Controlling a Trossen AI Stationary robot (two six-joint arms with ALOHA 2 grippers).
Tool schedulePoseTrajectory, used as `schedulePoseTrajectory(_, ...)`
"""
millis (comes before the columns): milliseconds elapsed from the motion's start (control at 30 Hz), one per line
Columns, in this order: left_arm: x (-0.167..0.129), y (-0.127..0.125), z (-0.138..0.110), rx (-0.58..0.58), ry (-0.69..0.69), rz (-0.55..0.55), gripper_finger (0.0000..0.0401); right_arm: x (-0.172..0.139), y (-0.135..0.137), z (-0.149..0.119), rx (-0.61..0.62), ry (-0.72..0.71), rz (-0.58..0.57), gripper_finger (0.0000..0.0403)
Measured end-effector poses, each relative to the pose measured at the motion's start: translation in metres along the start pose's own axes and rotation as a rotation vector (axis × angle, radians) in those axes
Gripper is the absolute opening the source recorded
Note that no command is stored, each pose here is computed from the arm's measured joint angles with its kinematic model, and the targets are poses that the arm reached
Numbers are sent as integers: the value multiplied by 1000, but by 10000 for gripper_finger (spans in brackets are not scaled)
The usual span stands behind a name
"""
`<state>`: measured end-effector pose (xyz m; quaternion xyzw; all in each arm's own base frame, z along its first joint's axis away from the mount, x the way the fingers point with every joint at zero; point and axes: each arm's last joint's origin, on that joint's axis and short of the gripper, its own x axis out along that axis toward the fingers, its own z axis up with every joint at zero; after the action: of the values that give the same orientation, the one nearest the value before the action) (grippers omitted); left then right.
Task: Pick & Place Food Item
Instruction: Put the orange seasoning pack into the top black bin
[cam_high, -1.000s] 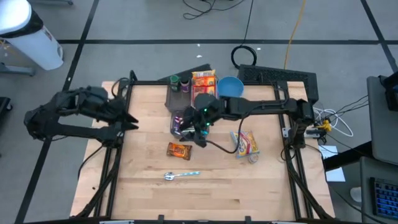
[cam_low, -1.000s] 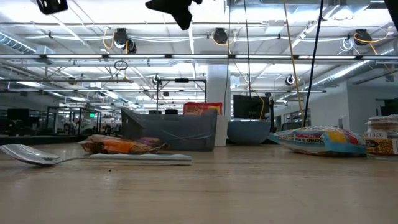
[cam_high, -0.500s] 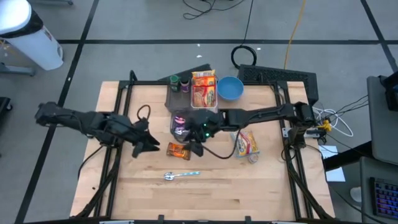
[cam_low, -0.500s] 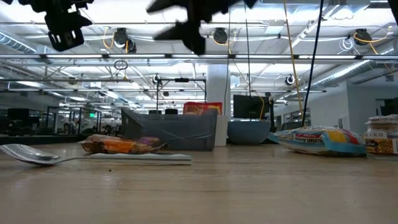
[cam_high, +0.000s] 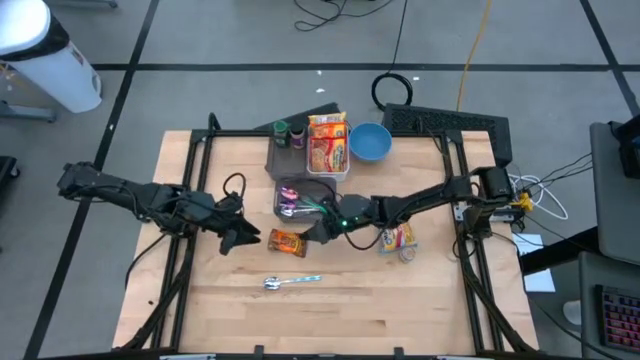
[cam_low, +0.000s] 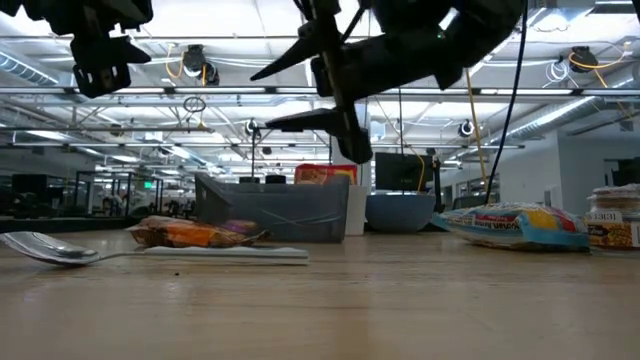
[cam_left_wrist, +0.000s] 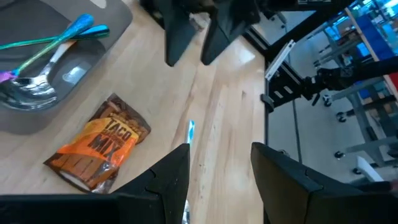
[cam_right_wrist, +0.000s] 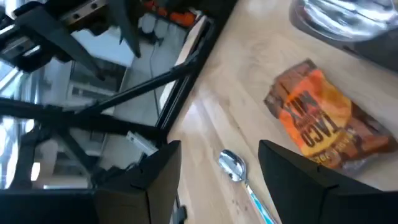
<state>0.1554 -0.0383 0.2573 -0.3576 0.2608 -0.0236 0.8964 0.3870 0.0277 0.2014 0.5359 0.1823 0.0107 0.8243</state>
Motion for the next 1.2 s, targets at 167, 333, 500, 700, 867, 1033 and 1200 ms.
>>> schedulePoseTrajectory(167, 0, 1, 0, 4, -21, 30, 179, 0, -6, -21, 64, -24, -84, 207)
schedulePoseTrajectory(333, 0, 2, 1, 3, -34, 49, 179, -1, -14, -28, 141, -65, -204, 207)
schedulePoseTrajectory(500, 0, 6, -1, 5, -34, 114, 179, -2, -21, -30, 177, -91, -283, 207)
schedulePoseTrajectory(700, 5, 8, -2, 1, -38, 145, 179, 2, -22, -34, 212, -88, -295, 207)
schedulePoseTrajectory(867, 14, 10, -4, 5, -2, 182, 179, 5, -24, -35, 205, -116, -327, 207)
schedulePoseTrajectory(1033, 27, 14, -7, 8, 46, 232, 179, 20, -27, -34, 206, -115, -323, 207)
schedulePoseTrajectory(1200, 35, 17, -10, 8, 76, 263, 179, 44, -31, -36, 213, -61, -317, 207)
